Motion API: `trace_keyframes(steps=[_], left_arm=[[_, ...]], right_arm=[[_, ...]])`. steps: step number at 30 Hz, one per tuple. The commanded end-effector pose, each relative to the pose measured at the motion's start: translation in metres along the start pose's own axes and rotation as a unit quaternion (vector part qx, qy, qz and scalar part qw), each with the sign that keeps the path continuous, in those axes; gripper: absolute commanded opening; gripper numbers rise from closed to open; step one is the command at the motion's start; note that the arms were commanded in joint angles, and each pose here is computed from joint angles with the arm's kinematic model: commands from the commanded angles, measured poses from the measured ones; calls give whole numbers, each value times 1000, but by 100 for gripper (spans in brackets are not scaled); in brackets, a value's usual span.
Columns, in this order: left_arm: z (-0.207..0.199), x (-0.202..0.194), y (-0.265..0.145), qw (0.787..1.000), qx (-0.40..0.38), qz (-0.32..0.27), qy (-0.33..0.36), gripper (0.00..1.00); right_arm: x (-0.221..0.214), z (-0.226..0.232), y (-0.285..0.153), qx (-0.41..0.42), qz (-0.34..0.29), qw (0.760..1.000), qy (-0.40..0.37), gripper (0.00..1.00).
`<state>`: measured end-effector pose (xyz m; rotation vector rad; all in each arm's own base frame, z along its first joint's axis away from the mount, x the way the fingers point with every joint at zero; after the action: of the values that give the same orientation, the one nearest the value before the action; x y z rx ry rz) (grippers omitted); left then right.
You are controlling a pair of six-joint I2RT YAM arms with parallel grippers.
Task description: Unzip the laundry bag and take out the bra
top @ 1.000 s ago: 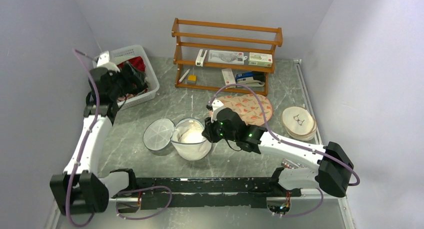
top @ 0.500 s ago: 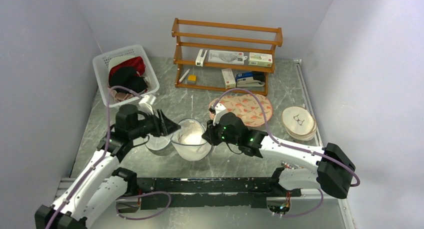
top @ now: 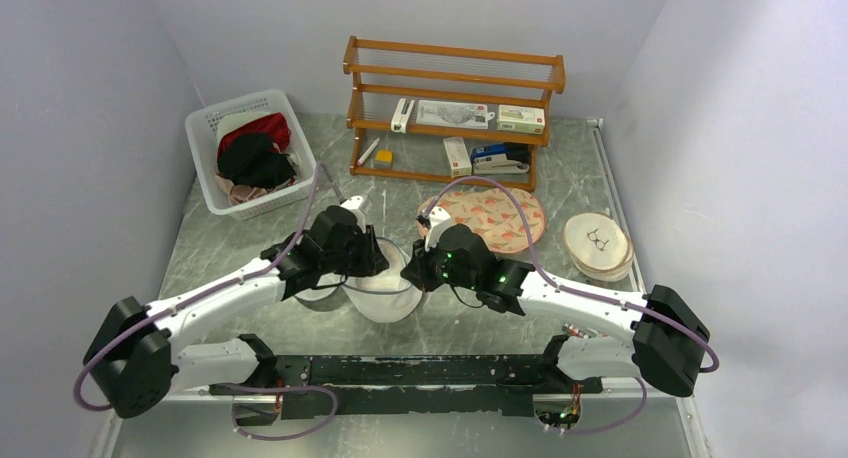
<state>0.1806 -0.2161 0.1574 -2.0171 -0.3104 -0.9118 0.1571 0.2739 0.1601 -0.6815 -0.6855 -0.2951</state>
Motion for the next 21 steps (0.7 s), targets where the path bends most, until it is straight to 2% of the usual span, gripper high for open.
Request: trace_keyframes(steps=[1, 8, 11, 14, 18, 21], left_arm=[[4, 10, 19, 998, 35, -45, -12, 39], [11, 5, 43, 997, 52, -59, -23, 56], [14, 8, 53, 996, 67, -61, -21, 58], [13, 12, 63, 996, 66, -64, -17, 48], [14, 12, 73, 995, 68, -66, -15, 46], [11, 17, 72, 996, 57, -74, -11, 34]], right_arm=[[-1, 1, 0, 9, -2, 1000, 6, 9], [-1, 3, 0, 14, -3, 1000, 3, 9], [0, 3, 1, 16, -2, 1000, 1, 9], [1, 5, 1, 19, -1, 1000, 0, 9], [0, 4, 1, 16, -1, 1000, -1, 9], [0, 3, 1, 12, 1, 1000, -1, 9]])
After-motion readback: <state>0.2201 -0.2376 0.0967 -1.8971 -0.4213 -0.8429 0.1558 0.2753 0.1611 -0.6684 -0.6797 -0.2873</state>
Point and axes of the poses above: each gripper's point midway between its finger pads, its own y axis out along the fingers, its own z axis along the line the jaws close on, x = y × z, the point moved 6 cm from there along -y, back along the fingers, and after that the axes turned 14 degrees about y, right-handed, at the moved point
